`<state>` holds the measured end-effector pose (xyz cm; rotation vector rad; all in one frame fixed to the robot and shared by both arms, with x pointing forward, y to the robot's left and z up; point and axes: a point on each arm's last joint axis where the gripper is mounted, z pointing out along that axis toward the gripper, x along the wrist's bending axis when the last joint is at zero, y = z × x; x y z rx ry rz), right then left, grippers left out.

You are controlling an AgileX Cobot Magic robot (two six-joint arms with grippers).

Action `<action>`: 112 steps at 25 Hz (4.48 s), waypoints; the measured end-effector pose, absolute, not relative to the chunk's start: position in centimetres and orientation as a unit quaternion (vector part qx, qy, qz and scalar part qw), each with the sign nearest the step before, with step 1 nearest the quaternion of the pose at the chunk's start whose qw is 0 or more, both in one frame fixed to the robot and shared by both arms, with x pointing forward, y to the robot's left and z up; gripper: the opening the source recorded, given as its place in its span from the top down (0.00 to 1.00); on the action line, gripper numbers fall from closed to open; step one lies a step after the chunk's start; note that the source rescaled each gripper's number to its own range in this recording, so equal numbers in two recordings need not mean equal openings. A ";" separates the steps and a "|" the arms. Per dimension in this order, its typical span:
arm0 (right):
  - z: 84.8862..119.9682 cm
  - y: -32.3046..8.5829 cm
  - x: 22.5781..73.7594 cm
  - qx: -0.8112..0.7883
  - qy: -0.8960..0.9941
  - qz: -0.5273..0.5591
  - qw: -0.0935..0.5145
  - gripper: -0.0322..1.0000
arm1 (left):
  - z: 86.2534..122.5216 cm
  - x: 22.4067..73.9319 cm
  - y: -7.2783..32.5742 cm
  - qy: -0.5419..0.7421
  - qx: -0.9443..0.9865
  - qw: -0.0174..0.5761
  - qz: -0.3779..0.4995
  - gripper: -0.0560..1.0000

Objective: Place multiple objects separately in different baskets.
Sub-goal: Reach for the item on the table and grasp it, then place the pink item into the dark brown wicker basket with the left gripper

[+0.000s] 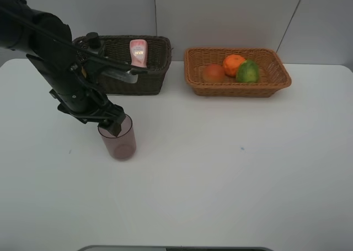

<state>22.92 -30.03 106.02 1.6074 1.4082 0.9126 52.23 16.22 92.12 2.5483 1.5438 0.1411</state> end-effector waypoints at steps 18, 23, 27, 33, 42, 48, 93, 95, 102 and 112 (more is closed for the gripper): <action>106.0 -30.0 22.9 0.635 0.556 0.360 0.398 0.00 | 91.2 52.9 15.9 0.529 0.841 0.099 0.055 0.26; 106.0 -30.0 22.9 0.635 0.556 0.360 0.398 0.00 | 91.2 52.9 15.9 0.529 0.841 0.098 0.055 0.78; 106.0 -30.0 22.9 0.635 0.556 0.360 0.398 0.00 | 91.3 52.9 15.8 0.533 0.838 0.103 0.055 0.95; 106.0 -30.0 22.9 0.635 0.556 0.360 0.398 0.00 | 91.3 52.9 15.8 0.533 0.838 0.103 0.055 0.95; 106.0 -30.0 22.9 0.635 0.556 0.360 0.398 0.00 | 91.3 52.9 15.8 0.533 0.838 0.103 0.055 0.95; 106.0 -30.0 22.9 0.635 0.556 0.360 0.398 0.00 | 91.8 52.8 15.9 0.532 0.838 0.103 0.057 0.95; 106.0 -30.0 22.9 0.635 0.556 0.360 0.398 0.00 | 99.0 64.3 16.4 0.557 0.733 0.306 0.242 0.95; 106.0 -30.0 22.9 0.635 0.556 0.360 0.398 0.00 | 98.0 64.7 16.2 0.554 0.734 0.309 0.240 0.95; 106.0 -30.0 22.9 0.635 0.556 0.360 0.398 0.00 | 96.2 65.5 15.8 0.549 0.734 0.320 0.240 0.95; 106.0 -30.0 22.9 0.635 0.556 0.360 0.398 0.00 | 95.5 65.6 15.7 0.549 0.736 0.318 0.237 0.95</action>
